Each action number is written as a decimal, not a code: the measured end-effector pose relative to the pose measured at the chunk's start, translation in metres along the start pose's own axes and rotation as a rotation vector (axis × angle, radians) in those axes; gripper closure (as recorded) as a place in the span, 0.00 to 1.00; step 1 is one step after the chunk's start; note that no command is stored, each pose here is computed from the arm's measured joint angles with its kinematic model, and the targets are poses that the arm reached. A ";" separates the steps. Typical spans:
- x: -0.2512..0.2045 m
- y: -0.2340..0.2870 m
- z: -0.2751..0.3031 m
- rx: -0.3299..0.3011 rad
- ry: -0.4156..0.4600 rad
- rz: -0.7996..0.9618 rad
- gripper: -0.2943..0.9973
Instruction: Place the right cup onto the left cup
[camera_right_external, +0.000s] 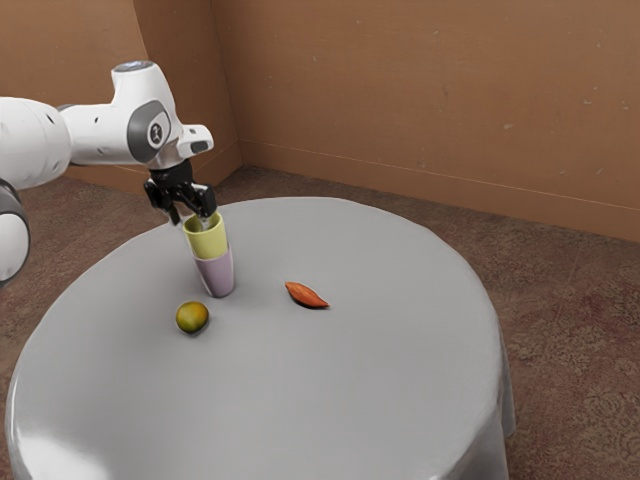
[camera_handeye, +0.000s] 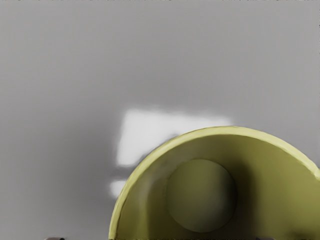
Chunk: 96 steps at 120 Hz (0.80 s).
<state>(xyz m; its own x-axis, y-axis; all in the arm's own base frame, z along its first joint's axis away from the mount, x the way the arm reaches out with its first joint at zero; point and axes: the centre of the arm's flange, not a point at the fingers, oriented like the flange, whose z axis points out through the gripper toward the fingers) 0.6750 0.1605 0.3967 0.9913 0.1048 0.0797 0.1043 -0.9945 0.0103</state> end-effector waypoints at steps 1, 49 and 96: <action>0.000 0.000 -0.001 0.000 0.001 0.000 0.37; -0.038 0.013 -0.065 -0.046 0.017 0.017 0.25; -0.069 0.103 -0.140 -0.088 -0.018 0.179 0.23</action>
<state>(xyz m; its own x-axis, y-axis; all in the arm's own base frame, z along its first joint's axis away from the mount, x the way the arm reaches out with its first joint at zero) 0.6062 0.0514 0.5323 0.9947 -0.0749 0.0704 -0.0808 -0.9931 0.0846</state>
